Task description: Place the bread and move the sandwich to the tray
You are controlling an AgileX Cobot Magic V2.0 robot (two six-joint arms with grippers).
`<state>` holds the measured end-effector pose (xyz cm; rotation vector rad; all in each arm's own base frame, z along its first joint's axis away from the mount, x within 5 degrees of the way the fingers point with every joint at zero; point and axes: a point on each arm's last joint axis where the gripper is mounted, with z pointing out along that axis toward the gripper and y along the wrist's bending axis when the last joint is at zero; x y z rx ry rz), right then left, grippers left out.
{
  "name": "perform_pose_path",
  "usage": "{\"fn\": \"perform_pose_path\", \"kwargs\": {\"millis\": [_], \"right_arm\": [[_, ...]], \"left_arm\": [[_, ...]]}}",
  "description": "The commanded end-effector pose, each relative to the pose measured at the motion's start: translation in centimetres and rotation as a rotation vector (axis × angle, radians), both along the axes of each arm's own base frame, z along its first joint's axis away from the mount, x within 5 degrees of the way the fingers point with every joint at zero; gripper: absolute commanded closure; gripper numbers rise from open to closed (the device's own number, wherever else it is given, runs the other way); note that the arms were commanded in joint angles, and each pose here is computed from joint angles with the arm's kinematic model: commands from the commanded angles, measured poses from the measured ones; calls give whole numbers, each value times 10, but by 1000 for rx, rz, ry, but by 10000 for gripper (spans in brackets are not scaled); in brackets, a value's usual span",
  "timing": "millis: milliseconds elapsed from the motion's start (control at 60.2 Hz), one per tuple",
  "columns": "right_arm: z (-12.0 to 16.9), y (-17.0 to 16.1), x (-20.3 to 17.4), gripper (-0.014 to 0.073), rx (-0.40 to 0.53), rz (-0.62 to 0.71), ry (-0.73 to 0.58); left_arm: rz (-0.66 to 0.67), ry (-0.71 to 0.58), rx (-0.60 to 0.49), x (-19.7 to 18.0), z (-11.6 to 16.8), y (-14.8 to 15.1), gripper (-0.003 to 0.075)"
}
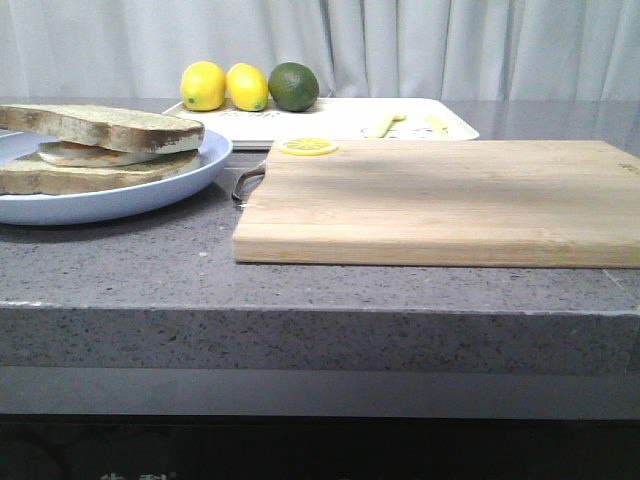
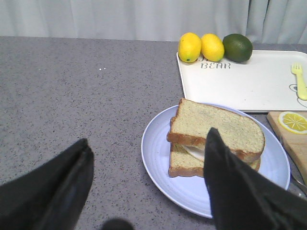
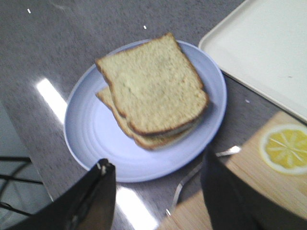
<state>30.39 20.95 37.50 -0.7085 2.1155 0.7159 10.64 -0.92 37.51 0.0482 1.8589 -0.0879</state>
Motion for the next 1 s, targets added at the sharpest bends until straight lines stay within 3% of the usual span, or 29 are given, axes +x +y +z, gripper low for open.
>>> {"fn": "perform_pose_path", "kwargs": {"millis": [0,150,366,981], "right_arm": [[41,-27,-24,172,-91,-49,-130],[70,-64,-58,172,-237,-155,-193],[89,-87,-109,172,-176,-154,-286],[13,-148,-211,172,-7,-205,-508]], "left_arm": [[1,-108,-23,1,17,0,237],[1,-98,-22,1,17,0,237],[1,-74,-20,2,14,0,237],[3,64,14,37,-3,-2,237]]}}
